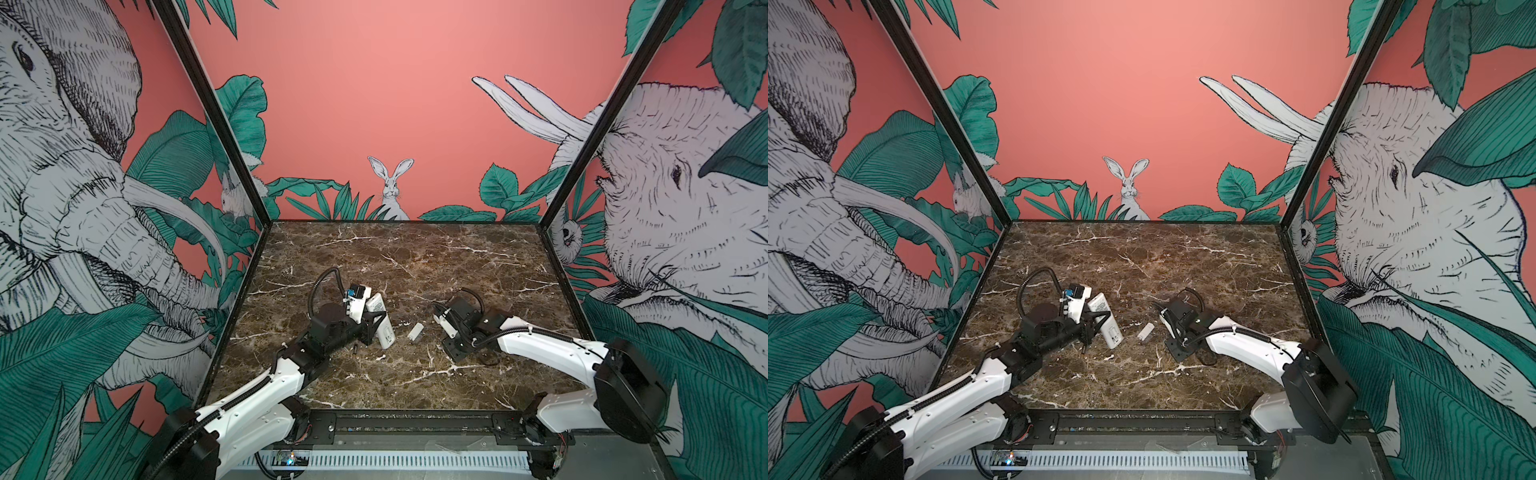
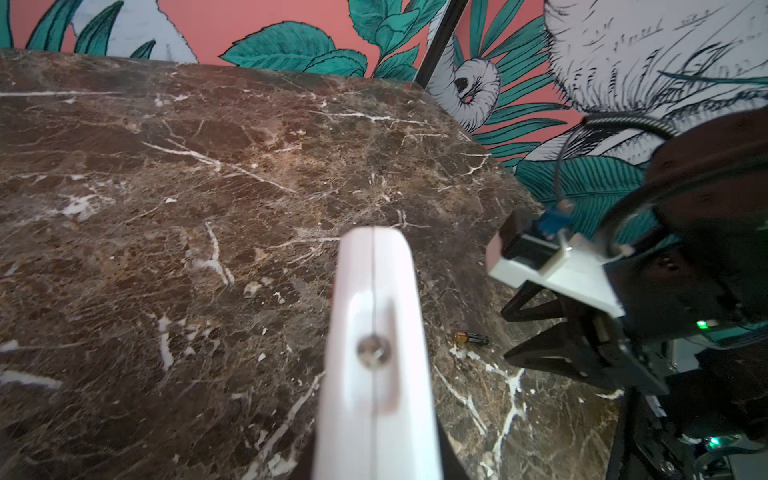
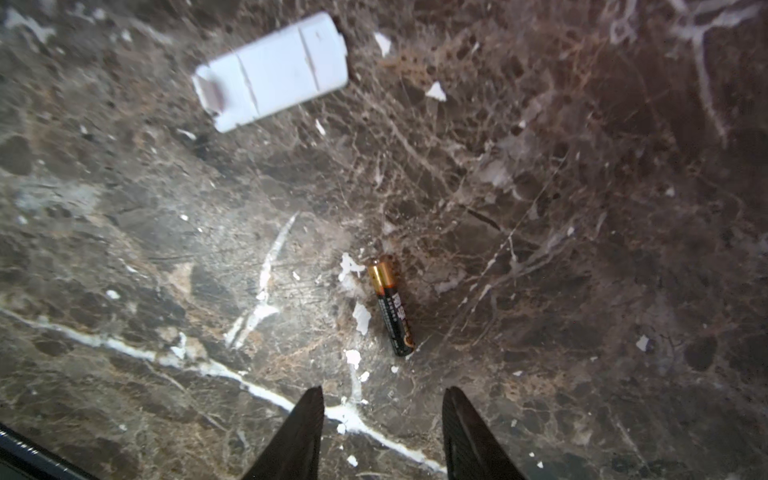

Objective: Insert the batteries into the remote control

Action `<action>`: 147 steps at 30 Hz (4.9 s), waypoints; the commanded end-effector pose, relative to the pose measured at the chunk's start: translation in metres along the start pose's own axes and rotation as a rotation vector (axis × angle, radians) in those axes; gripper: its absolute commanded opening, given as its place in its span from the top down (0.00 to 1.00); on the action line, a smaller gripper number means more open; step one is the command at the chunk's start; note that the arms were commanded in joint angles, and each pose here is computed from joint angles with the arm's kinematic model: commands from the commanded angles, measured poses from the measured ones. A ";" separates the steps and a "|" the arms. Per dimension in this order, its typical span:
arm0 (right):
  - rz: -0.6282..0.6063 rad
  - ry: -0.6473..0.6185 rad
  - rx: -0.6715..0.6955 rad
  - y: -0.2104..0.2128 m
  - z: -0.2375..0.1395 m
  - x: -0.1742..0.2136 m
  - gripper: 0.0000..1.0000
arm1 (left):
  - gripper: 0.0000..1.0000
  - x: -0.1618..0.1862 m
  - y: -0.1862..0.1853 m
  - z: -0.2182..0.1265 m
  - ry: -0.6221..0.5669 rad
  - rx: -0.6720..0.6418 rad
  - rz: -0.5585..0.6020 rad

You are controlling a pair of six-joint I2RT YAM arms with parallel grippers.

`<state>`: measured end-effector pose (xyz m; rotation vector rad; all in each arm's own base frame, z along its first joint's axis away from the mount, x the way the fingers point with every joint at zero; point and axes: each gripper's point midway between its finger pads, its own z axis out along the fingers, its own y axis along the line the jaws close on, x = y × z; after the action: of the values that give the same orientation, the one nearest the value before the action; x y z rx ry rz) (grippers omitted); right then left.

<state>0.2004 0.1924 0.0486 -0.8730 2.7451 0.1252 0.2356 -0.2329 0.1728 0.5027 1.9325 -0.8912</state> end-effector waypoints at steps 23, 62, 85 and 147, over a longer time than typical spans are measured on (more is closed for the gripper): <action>-0.014 0.032 0.012 0.000 0.011 -0.009 0.54 | 1.00 -0.019 -0.016 -0.008 -0.021 0.057 0.003; 0.244 0.103 0.025 -0.013 0.045 -0.010 0.88 | 1.00 -0.013 -0.009 -0.008 -0.026 0.032 0.002; 0.888 -0.153 -0.034 -0.077 0.036 0.016 0.93 | 1.00 -0.005 -0.005 -0.006 -0.028 0.028 -0.013; -0.797 0.079 0.146 -0.104 0.006 -0.031 0.01 | 1.00 -0.012 0.001 -0.018 -0.086 -0.006 -0.001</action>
<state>0.2656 0.1264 0.0544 -1.7446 2.3556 -0.1482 0.2298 -0.2217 0.1820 0.4640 1.8981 -0.9036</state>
